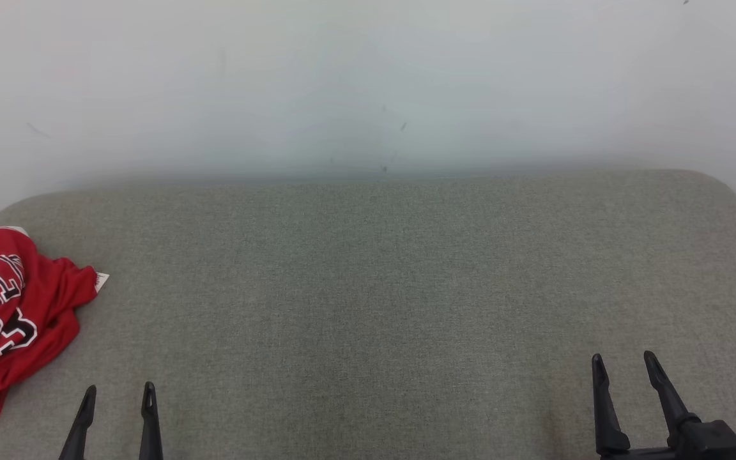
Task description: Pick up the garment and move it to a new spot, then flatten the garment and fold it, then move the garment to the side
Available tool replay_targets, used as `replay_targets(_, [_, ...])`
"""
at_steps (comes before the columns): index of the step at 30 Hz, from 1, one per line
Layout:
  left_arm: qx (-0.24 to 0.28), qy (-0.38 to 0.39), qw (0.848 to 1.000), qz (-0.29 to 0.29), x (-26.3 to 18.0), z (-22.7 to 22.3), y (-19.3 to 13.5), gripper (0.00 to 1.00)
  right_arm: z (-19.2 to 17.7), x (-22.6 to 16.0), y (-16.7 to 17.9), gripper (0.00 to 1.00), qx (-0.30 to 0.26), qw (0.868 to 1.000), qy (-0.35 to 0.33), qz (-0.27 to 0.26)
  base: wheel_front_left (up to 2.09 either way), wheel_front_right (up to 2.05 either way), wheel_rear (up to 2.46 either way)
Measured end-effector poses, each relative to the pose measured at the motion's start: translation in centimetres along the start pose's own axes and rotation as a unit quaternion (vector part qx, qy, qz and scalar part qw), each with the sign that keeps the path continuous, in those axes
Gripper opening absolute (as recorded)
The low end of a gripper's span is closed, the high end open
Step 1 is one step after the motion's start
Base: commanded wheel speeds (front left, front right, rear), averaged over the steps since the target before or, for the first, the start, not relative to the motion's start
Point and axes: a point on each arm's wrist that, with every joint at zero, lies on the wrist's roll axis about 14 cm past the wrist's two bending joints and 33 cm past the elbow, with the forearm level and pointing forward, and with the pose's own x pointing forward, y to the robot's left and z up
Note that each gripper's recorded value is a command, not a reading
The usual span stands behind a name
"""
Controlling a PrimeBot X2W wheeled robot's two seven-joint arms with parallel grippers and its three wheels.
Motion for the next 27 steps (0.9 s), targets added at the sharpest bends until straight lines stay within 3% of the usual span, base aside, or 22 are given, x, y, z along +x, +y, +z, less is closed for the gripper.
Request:
replay_targets(15, [-0.003, 0.005, 1.0, -0.002, 0.01, -0.33, -0.37, 1.0, -0.15, -0.03, -0.11, 1.0, 0.003, 1.0, 0.002, -0.002, 0.0, 0.0, 0.0])
replay_targets(27, [-0.005, 0.004, 1.0, -0.002, -0.01, -0.3, -0.48, 1.0, -0.26, 0.01, 0.78, 1.0, 0.045, 0.999, 0.001, 0.004, 0.0, 0.0, 0.0])
